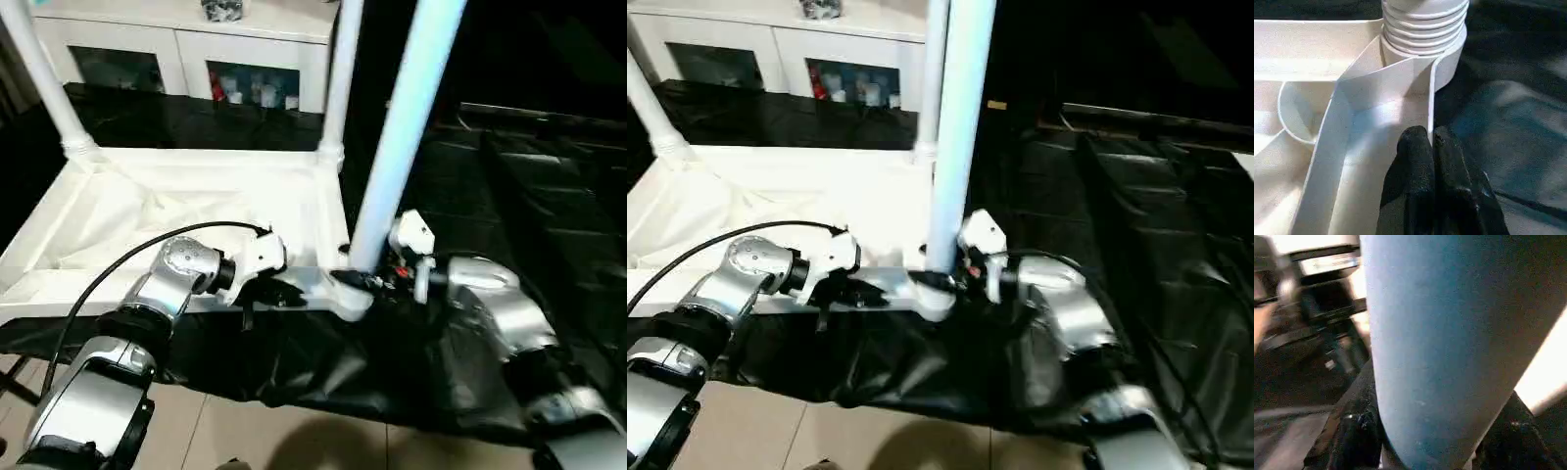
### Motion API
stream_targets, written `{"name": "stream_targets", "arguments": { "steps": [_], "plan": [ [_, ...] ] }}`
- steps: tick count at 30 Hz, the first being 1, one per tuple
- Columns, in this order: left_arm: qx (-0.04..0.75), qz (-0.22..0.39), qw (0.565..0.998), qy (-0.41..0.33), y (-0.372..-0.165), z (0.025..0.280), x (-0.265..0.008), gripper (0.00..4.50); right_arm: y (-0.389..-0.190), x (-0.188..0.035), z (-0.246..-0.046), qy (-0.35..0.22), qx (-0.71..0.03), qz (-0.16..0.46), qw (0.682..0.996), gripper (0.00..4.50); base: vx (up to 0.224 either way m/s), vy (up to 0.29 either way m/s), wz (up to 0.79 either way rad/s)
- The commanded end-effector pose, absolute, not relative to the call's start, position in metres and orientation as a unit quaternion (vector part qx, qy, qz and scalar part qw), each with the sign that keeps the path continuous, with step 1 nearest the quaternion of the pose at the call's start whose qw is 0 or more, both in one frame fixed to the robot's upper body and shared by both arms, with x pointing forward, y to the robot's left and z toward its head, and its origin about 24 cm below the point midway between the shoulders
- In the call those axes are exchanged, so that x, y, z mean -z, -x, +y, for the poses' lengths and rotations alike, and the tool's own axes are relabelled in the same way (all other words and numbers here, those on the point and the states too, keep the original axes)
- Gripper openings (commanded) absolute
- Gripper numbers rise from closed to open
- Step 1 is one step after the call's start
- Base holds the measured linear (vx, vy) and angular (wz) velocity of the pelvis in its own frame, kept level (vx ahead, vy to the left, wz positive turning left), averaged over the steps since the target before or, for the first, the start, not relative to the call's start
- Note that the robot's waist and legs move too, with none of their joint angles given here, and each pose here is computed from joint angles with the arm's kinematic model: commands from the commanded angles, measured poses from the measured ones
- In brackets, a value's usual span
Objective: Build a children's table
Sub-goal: Insert table leg to table base
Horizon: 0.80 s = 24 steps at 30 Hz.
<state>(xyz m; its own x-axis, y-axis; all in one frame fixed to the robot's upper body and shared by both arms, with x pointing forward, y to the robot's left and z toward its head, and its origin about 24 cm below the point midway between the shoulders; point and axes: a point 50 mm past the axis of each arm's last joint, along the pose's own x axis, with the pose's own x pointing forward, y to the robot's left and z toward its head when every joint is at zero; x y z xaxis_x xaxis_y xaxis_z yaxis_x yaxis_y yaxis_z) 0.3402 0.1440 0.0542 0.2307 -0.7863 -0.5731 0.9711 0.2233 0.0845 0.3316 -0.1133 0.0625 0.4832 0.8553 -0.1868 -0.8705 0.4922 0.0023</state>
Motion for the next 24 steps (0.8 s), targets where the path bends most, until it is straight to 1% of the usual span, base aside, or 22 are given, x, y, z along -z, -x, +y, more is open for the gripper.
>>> {"name": "stream_targets", "arguments": {
  "steps": [1,2,3,5,7,9,10,11,12,16,19,23,24],
  "plan": [
    [0.512,0.159,0.817,-0.212,-0.363,0.138,-0.085,0.00,-0.335,-0.035,-0.116,0.042,-0.430,0.149,0.889,1.89,0.000,0.000,0.00],
    [0.512,0.159,0.817,-0.212,-0.363,0.138,-0.085,0.00,-0.335,-0.035,-0.116,0.042,-0.430,0.149,0.889,1.89,0.000,0.000,0.00],
    [0.493,0.157,0.828,-0.215,-0.367,0.132,-0.087,0.00,-0.340,-0.033,-0.114,0.034,-0.399,0.153,0.903,1.89,0.000,0.000,0.00],
    [0.464,0.155,0.844,-0.219,-0.372,0.124,-0.090,0.00,-0.345,-0.031,-0.111,0.031,-0.368,0.161,0.915,1.89,0.000,0.000,0.00],
    [0.428,0.151,0.864,-0.219,-0.376,0.109,-0.092,0.00,-0.351,-0.028,-0.105,0.021,-0.323,0.172,0.930,1.89,0.000,0.000,0.00],
    [0.424,0.148,0.867,-0.215,-0.376,0.102,-0.092,0.00,-0.352,-0.027,-0.102,0.011,-0.311,0.178,0.934,1.89,0.000,0.000,0.00],
    [0.428,0.146,0.866,-0.215,-0.374,0.095,-0.091,0.00,-0.353,-0.025,-0.099,0.006,-0.303,0.186,0.935,1.89,0.000,0.000,0.00],
    [0.429,0.145,0.865,-0.215,-0.374,0.094,-0.091,0.00,-0.353,-0.025,-0.098,0.006,-0.303,0.187,0.935,1.89,0.000,0.000,0.00],
    [0.440,0.141,0.861,-0.214,-0.370,0.081,-0.088,0.00,-0.352,-0.021,-0.091,0.004,-0.301,0.202,0.932,1.89,0.000,0.000,0.00],
    [0.455,0.140,0.852,-0.216,-0.365,0.074,-0.085,0.00,-0.352,-0.018,-0.085,0.004,-0.312,0.212,0.926,1.89,0.000,0.000,0.00],
    [0.460,0.142,0.849,-0.217,-0.363,0.074,-0.084,0.00,-0.352,-0.018,-0.084,0.012,-0.313,0.217,0.924,1.89,0.000,0.000,0.00],
    [0.469,0.141,0.844,-0.219,-0.361,0.076,-0.082,0.00,-0.354,-0.021,-0.084,0.006,-0.317,0.214,0.924,1.89,0.000,0.000,0.00],
    [0.470,0.141,0.843,-0.219,-0.360,0.076,-0.082,0.00,-0.355,-0.022,-0.084,0.003,-0.319,0.212,0.924,2.24,0.000,0.000,0.00]
  ]
}}
